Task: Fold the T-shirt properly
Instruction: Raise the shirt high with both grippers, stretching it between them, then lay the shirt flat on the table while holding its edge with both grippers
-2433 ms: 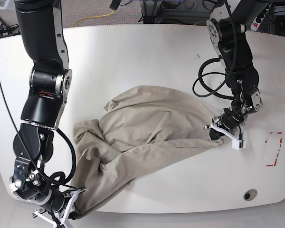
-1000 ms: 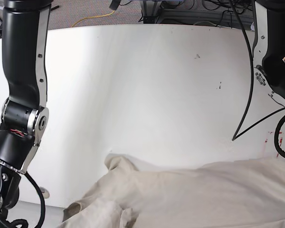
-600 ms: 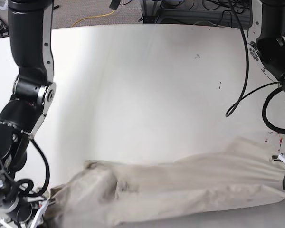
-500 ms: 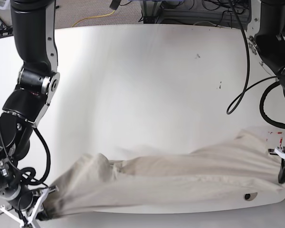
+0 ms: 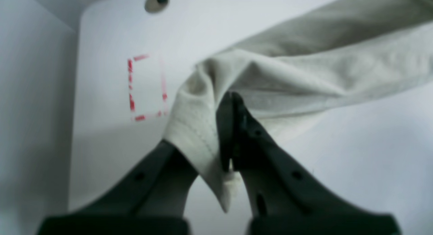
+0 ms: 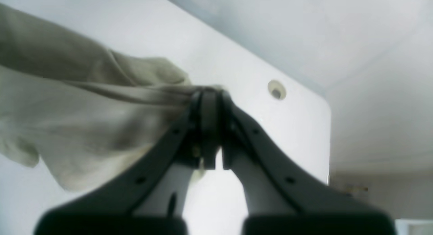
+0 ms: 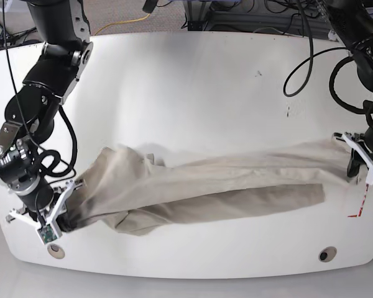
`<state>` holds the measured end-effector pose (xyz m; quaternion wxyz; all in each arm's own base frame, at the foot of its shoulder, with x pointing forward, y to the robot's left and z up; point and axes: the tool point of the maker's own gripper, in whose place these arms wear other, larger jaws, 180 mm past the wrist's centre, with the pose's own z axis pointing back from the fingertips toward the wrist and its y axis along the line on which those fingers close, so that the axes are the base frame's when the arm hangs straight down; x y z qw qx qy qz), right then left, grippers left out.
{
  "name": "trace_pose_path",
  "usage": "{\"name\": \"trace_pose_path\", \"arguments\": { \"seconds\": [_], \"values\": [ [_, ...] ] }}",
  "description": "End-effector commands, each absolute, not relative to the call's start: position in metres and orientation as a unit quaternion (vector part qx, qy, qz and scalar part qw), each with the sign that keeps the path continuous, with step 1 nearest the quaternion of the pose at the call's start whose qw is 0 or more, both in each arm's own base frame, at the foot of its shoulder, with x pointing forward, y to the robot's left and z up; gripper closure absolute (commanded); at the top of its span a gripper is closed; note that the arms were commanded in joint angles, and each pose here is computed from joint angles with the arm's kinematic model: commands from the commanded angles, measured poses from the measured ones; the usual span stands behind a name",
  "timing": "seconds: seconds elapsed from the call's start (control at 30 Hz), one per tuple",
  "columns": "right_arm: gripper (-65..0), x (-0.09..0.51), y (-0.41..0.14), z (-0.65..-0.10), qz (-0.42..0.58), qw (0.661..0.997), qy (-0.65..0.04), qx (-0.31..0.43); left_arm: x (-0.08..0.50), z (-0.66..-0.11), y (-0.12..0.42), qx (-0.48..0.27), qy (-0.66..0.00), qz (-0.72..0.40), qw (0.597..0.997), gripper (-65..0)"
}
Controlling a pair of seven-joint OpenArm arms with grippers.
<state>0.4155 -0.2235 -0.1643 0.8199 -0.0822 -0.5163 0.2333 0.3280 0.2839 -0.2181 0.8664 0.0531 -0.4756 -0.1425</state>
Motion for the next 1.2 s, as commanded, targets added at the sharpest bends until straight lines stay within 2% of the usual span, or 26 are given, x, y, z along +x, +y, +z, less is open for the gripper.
{"name": "trace_pose_path", "arguments": {
  "seconds": [0.0,0.23,0.7,1.17],
  "values": [
    [0.0,0.407,-0.224,-0.160,0.235,0.811,-0.529,-0.088,0.320,-0.213,0.291,0.057,-0.484,-0.141,0.862,0.0],
    [0.0,0.373,-0.236,-0.219,0.206,0.853,-0.475,-0.069,0.284,-0.250,0.302,0.055,-0.431,-0.137,0.890,0.0],
    [0.0,0.300,-0.236,-0.314,0.108,0.921,-0.374,-0.005,0.231,-0.293,0.314,0.047,-0.376,-0.141,0.915,0.0],
    [0.0,0.257,-0.248,-0.369,-0.001,0.949,-0.311,0.044,0.214,-0.325,0.339,0.020,-0.363,-0.099,0.926,0.0]
  ]
}}
